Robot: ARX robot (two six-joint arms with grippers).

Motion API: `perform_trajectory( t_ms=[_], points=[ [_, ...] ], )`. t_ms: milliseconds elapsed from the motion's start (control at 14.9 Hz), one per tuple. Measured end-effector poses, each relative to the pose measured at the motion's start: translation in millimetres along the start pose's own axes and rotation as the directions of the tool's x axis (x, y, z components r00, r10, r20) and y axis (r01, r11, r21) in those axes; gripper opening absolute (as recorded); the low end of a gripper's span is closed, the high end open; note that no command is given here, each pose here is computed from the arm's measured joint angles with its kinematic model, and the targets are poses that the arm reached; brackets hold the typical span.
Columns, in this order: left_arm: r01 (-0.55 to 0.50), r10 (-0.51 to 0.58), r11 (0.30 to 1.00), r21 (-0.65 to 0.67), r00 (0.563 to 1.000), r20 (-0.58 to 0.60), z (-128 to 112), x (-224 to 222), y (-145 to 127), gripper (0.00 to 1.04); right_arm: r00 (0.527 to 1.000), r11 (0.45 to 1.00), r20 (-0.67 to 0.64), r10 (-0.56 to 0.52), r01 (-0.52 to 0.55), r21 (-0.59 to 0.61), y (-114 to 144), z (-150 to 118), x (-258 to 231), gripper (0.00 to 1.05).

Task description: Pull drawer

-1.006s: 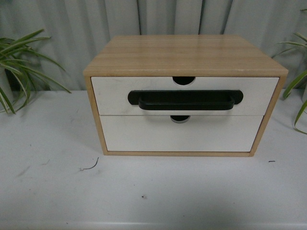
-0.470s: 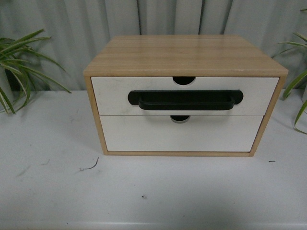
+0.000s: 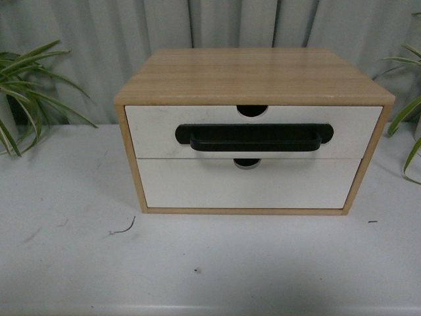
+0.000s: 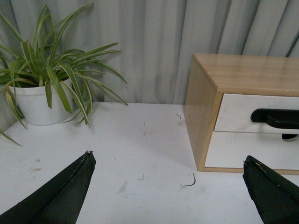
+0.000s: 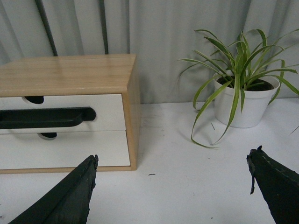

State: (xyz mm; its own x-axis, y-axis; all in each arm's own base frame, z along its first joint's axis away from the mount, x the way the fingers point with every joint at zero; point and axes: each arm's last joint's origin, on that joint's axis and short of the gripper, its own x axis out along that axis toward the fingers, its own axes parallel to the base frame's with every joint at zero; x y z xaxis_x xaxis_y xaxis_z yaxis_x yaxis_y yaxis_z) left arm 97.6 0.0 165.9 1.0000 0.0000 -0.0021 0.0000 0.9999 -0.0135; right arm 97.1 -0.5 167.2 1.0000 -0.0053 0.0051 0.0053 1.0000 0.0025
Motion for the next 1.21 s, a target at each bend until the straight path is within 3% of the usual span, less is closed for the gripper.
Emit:
perform_trajectory(
  t_ms=[402,470,537,604,738,1006,1207],
  points=[
    [0.000,0.000,1.000,0.000,1.000,0.000,0.0,0.0,0.0,0.98,1.000,1.000,0.000,0.000,0.000,0.000,0.0,0.0,0.0,0.98],
    [-0.030,0.029,0.999,-0.017,0.998,-0.052,-1.6,-0.2,-0.2,0.98,1.000,1.000,-0.018,-0.006,0.006,0.006,0.1,-1.0,0.0,0.98],
    [-0.158,0.142,0.986,-0.046,0.958,-0.248,0.3,0.7,-4.6,0.98,0.994,0.999,-0.102,-0.037,0.040,0.028,1.5,-2.9,4.3,0.98],
    [-0.264,0.232,0.963,-0.061,0.920,-0.315,9.7,7.9,-10.5,0.98,0.992,0.999,-0.120,-0.031,0.036,0.038,2.4,2.0,13.3,0.98],
    [-0.372,0.333,0.917,-0.143,0.913,-0.237,28.3,25.4,-11.5,0.98,0.999,0.999,-0.051,-0.018,0.020,0.031,5.0,24.4,35.2,0.98],
    [-0.222,0.185,0.951,-0.215,0.966,-0.180,50.5,103.5,-34.8,0.98,0.998,0.999,-0.033,0.052,-0.052,0.004,22.8,60.0,127.2,0.98],
    [-0.079,0.040,0.981,-0.180,0.977,-0.209,56.9,176.1,-63.1,0.98,0.988,0.981,-0.079,0.130,-0.140,-0.133,48.8,68.1,200.5,0.98]
  ],
)
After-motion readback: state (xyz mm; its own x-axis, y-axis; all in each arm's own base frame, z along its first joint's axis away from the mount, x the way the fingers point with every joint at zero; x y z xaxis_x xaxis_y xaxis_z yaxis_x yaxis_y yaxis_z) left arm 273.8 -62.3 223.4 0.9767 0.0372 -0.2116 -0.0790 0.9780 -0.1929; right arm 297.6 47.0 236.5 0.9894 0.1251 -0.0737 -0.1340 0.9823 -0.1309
